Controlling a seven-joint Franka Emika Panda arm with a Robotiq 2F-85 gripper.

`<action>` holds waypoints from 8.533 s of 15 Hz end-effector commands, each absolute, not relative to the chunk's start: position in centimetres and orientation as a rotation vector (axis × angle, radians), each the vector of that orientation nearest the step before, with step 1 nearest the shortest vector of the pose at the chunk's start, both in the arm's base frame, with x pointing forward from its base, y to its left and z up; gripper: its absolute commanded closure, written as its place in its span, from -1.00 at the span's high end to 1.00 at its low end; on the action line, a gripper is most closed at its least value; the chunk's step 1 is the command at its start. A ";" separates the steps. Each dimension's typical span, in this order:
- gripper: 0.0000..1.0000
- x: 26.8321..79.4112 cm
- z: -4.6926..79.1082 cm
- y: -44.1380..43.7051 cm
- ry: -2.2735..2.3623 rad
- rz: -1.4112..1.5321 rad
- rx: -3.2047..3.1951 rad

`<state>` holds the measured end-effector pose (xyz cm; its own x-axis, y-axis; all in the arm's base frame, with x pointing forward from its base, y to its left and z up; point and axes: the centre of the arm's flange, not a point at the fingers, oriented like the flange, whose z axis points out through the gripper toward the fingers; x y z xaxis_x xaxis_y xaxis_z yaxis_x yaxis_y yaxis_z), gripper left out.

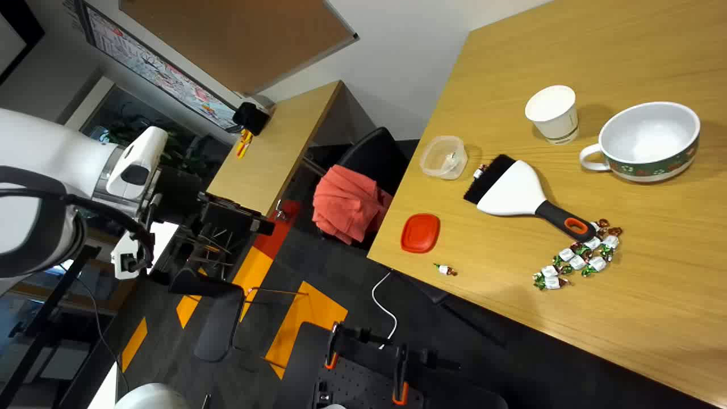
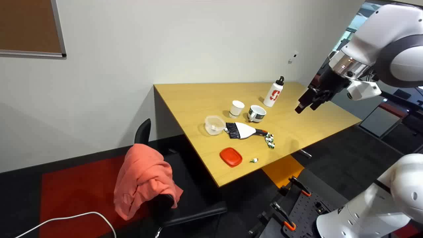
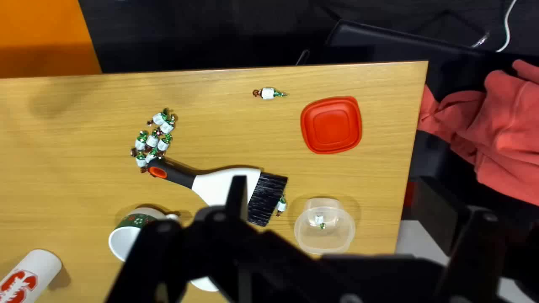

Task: Move the smaller cup to the right

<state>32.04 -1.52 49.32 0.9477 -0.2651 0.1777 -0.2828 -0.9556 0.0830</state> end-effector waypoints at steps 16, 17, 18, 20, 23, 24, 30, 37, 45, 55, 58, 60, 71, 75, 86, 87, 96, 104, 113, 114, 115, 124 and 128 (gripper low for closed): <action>1.00 38.5 49.2 -6.5 -0.628 0.424 2.986; 1.00 39.5 49.0 -7.3 -0.650 0.449 2.981; 1.00 40.9 48.7 -8.4 -0.678 0.489 2.960; 1.00 43.3 48.4 -10.3 -0.712 0.533 2.939; 1.00 46.8 47.9 -13.4 -0.740 0.565 2.921; 1.00 47.6 47.9 -14.7 -0.748 0.566 2.924; 1.00 47.1 47.7 -16.4 -0.778 0.558 2.929; 1.00 47.3 47.7 -16.1 -0.770 0.561 2.932; 1.00 50.8 45.9 -20.9 -0.856 0.562 2.949; 1.00 53.9 41.3 -29.7 -0.880 0.532 3.097; 1.00 53.2 40.6 -28.9 -0.889 0.537 3.069; 1.00 53.3 40.7 -29.0 -0.890 0.538 3.068; 1.00 63.6 31.7 -35.3 -1.391 0.359 2.810; 1.00 66.3 27.7 -36.7 -1.516 0.350 2.722; 1.00 69.1 21.5 -37.7 -1.640 0.212 2.697; 1.00 69.2 21.1 -37.7 -1.638 0.194 2.701; 0.47 69.4 17.0 -35.9 -1.590 0.094 2.715; -0.76 69.6 17.5 -35.1 -1.576 0.119 2.720; -0.98 66.7 23.0 -33.4 -1.532 0.206 2.709; -0.98 65.8 24.8 -33.3 -1.540 0.213 2.713; -0.98 65.1 26.4 -33.2 -1.542 0.211 2.712; -0.98 54.9 36.3 -34.1 -1.479 0.167 2.663; -0.98 47.9 38.5 -36.4 -1.566 0.140 2.605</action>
